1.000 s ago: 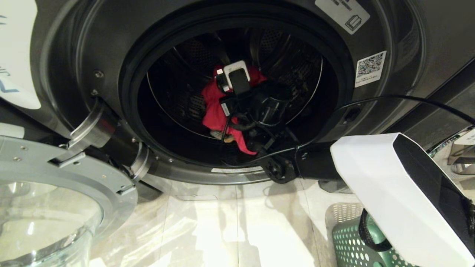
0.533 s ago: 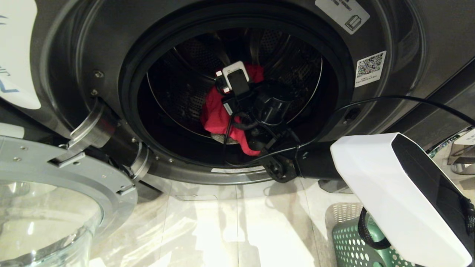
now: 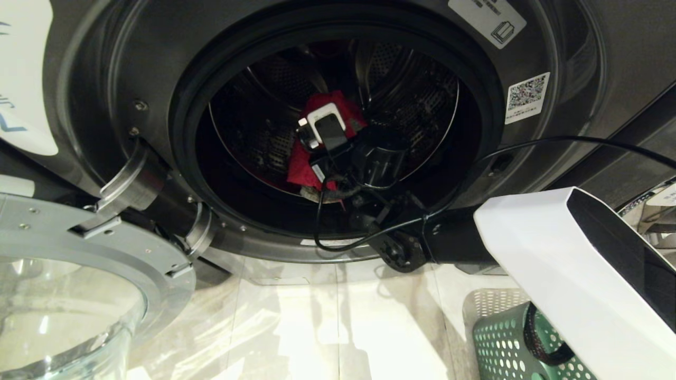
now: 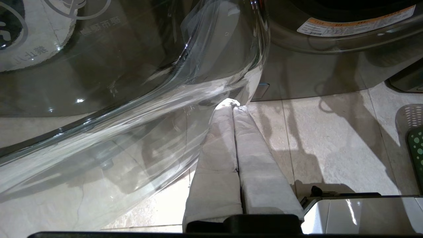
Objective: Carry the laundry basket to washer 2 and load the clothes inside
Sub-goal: Place the clothes into the washing machine, then close the washing machine door with the left hand
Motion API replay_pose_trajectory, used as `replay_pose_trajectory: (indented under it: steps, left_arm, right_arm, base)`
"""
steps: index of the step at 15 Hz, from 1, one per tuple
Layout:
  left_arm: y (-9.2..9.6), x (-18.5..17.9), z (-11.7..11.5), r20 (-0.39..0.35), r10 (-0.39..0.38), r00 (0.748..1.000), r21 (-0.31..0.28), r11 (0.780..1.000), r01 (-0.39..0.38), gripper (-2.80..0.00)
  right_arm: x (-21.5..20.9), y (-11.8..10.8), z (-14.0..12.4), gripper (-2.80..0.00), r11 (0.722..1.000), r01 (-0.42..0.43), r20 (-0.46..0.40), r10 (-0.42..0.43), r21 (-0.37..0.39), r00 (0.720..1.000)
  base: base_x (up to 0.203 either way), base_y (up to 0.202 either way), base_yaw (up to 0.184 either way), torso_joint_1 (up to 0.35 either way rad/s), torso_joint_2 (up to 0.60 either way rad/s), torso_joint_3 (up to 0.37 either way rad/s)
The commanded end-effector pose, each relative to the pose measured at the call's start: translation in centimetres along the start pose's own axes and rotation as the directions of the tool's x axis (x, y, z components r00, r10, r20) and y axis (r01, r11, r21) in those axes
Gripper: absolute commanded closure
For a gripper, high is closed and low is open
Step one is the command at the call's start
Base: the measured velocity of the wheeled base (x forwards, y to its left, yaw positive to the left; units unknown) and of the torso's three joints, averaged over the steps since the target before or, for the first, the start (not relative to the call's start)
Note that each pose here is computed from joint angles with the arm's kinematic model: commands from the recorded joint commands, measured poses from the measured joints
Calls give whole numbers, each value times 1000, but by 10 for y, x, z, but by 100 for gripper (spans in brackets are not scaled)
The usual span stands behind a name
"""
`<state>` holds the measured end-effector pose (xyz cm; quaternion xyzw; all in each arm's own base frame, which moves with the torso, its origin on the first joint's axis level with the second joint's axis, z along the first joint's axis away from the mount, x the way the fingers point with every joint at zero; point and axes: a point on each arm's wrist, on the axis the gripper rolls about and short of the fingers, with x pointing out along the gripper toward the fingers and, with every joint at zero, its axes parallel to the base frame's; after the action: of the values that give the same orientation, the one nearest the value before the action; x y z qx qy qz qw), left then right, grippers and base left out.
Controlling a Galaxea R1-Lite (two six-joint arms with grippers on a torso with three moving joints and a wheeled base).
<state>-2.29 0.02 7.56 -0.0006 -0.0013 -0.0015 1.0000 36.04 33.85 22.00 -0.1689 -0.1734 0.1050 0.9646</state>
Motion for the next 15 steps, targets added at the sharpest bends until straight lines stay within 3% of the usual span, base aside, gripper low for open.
replay_pose_trajectory:
  steps: [1, 3, 5, 7, 8, 13, 15]
  left_arm:
    - [0, 0, 0, -1, 0, 1000, 0, 1000, 0, 0]
    - [0, 0, 0, 0, 0, 1000, 0, 1000, 0, 0]
    - [0, 0, 0, 1, 0, 1000, 0, 1000, 0, 0]
    - [0, 0, 0, 1, 0, 1000, 0, 1000, 0, 0]
    - [0, 0, 0, 1, 0, 1000, 0, 1000, 0, 0]
    - [0, 0, 0, 0, 0, 1000, 0, 1000, 0, 0]
    - [0, 0, 0, 1, 0, 1000, 0, 1000, 0, 0]
  right_arm:
    - [-22, -5, 17, -280, 999, -47, -31, 47, 29, 998]
    - [-63, -1, 19, -280, 984, -155, -145, 166, 86, 975]
    - [-111, -3, 14, -280, 962, -241, -248, 266, 129, 932]
    - [-163, -24, 23, -280, 946, -252, -298, 305, 204, 904]
    - [-183, -36, 25, 0, 942, -236, -312, 304, 238, 900]
    - [-264, -96, -10, 0, 943, -198, -435, 302, 268, 848]
    - [-265, -129, -31, 0, 959, -106, -491, 227, 262, 841]
  base:
    - [0, 0, 0, 0, 0, 0]
    - [0, 0, 0, 0, 0, 0]
    - [0, 0, 0, 0, 0, 0]
    - [0, 0, 0, 0, 0, 0]
    - [0, 0, 0, 0, 0, 0]
    - [0, 0, 0, 0, 0, 0]
    - [0, 0, 0, 0, 0, 0]
